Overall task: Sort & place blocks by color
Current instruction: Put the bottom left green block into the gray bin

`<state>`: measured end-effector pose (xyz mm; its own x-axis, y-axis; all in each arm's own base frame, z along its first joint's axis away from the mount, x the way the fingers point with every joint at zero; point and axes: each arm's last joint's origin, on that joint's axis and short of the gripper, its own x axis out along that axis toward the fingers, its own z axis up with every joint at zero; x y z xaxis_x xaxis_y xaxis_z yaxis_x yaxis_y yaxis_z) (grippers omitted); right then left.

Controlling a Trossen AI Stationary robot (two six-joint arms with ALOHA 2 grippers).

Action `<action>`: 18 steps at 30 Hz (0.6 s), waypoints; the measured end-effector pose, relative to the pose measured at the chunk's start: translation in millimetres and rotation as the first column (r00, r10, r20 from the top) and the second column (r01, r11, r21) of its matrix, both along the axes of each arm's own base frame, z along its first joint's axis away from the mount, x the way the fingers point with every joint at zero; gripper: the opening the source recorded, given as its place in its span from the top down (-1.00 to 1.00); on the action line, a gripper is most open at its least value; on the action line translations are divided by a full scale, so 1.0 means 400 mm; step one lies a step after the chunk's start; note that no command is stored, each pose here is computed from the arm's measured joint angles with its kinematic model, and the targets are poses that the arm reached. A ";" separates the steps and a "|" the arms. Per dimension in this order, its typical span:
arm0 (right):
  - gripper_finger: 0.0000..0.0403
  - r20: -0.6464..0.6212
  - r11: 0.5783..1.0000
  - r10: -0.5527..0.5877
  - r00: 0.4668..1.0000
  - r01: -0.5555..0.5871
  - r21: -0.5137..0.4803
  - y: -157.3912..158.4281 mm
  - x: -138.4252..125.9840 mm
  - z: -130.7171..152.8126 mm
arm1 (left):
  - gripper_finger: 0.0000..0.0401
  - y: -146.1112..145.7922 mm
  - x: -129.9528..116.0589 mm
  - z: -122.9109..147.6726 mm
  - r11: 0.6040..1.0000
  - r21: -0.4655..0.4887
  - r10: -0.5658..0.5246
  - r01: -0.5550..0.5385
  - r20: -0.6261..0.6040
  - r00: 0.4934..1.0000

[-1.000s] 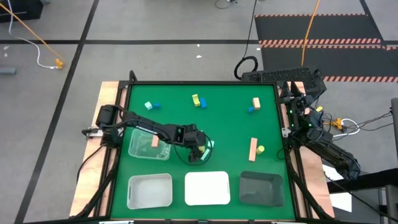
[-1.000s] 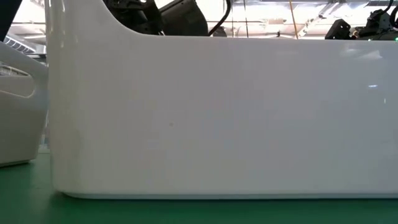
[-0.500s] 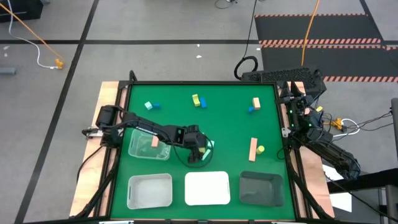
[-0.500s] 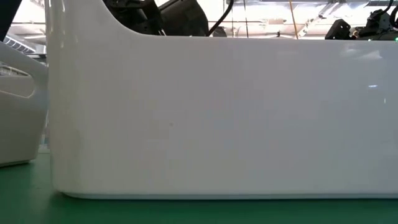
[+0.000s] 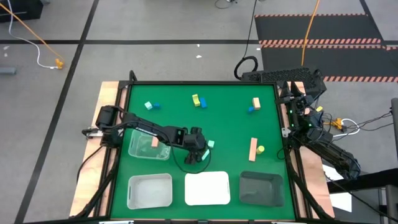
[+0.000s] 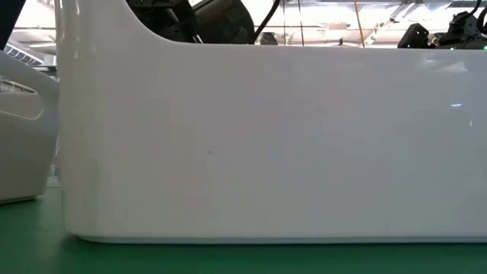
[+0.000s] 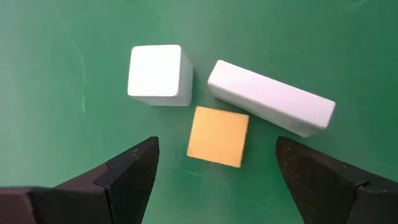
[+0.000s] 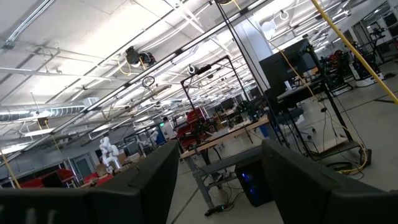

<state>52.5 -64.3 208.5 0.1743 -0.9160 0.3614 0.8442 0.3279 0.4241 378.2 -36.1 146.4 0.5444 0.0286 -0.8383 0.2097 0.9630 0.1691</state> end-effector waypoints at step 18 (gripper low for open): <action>-0.11 0.000 1.000 0.000 1.000 0.000 0.000 0.000 0.000 0.000 | -0.61 0.000 0.017 -0.055 0.999 -0.038 0.024 -0.024 -0.019 1.000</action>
